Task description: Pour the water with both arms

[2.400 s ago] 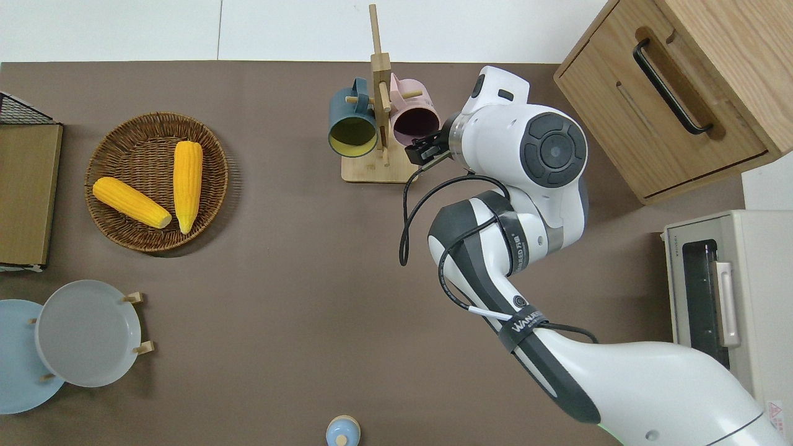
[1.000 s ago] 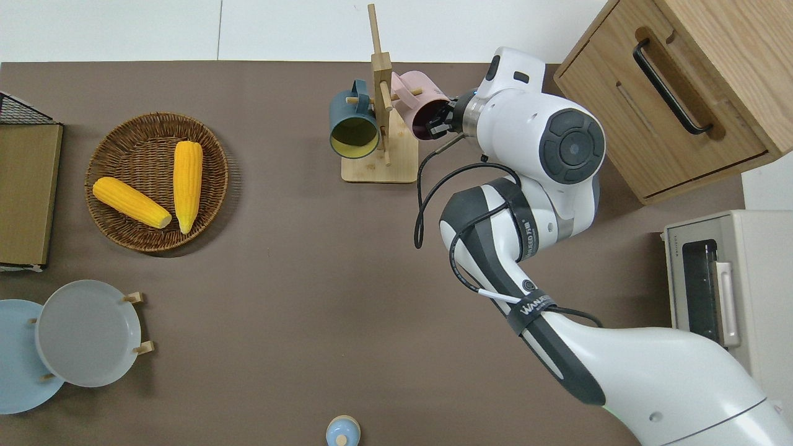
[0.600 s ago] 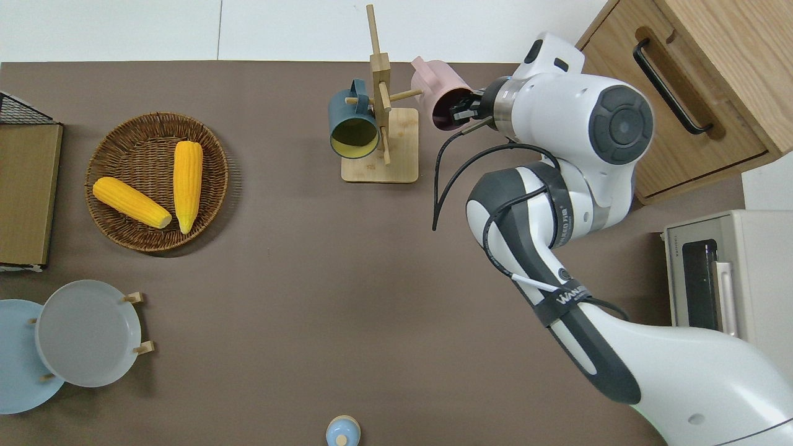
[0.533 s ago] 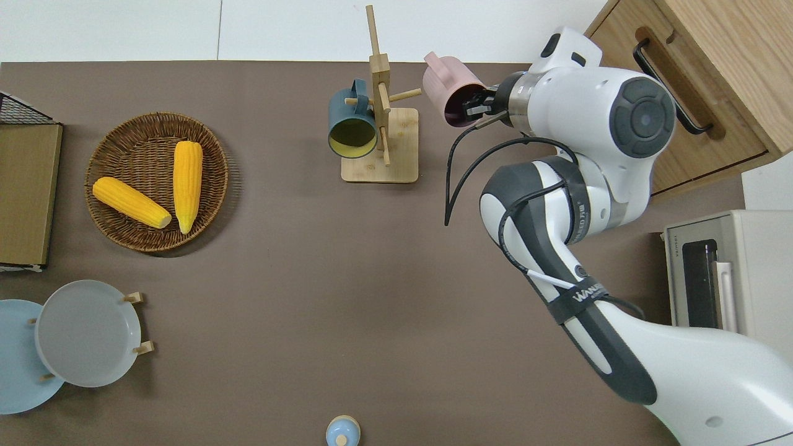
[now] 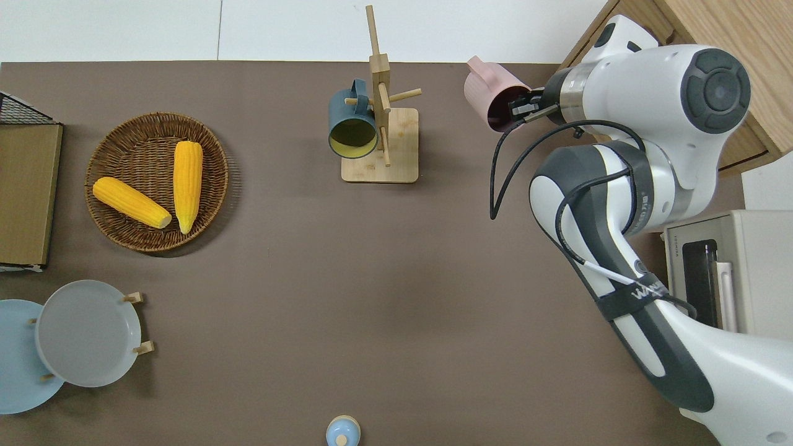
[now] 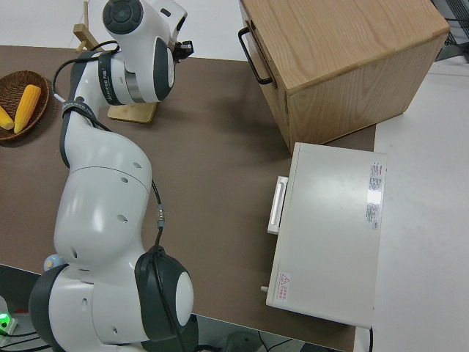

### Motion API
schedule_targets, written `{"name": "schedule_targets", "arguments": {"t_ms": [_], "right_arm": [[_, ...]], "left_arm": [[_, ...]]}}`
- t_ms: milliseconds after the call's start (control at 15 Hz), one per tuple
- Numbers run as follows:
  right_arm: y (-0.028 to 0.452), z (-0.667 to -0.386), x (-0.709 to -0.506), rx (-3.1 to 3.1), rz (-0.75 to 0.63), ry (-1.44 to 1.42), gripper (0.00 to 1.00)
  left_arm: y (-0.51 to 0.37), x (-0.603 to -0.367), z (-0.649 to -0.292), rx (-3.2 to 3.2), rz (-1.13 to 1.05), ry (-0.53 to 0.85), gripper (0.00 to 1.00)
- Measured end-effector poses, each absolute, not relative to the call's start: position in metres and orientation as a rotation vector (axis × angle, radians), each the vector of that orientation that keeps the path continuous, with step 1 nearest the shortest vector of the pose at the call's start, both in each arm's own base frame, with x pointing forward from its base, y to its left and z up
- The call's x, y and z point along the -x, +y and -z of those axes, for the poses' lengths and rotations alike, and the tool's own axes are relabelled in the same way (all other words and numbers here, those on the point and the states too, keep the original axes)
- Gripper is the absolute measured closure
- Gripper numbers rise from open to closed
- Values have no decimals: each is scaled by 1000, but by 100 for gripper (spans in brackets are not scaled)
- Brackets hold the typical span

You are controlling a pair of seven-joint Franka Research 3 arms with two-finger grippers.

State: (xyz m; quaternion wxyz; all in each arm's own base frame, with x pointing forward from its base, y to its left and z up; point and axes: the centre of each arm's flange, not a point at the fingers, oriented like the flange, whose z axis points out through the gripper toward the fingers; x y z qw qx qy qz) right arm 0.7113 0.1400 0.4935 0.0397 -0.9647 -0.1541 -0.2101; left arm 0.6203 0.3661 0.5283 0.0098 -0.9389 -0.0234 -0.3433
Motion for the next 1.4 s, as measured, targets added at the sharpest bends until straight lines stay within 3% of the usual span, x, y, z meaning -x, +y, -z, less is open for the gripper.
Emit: {"name": "schedule_targets", "arguments": {"t_ms": [400,667,867,1133,1400], "right_arm": [[139,-483,-680,3022,217,-552,93],[157,-473,-657,3035,6,-521,93],[210,-454,-635,3060,-86,-369,93],[307,-434,-594,3019,-187,-124,93],[390,-410,-564,2968,-174,126,93]], "left_arm": [[333,-621,-587,2957,1031,-109,37],[291,-613,-633,2979,979,-126,37],[271,-602,-649,3000,918,-134,37],[248,-579,-644,3029,833,-145,37],[178,-552,-631,3055,699,-179,37]]}}
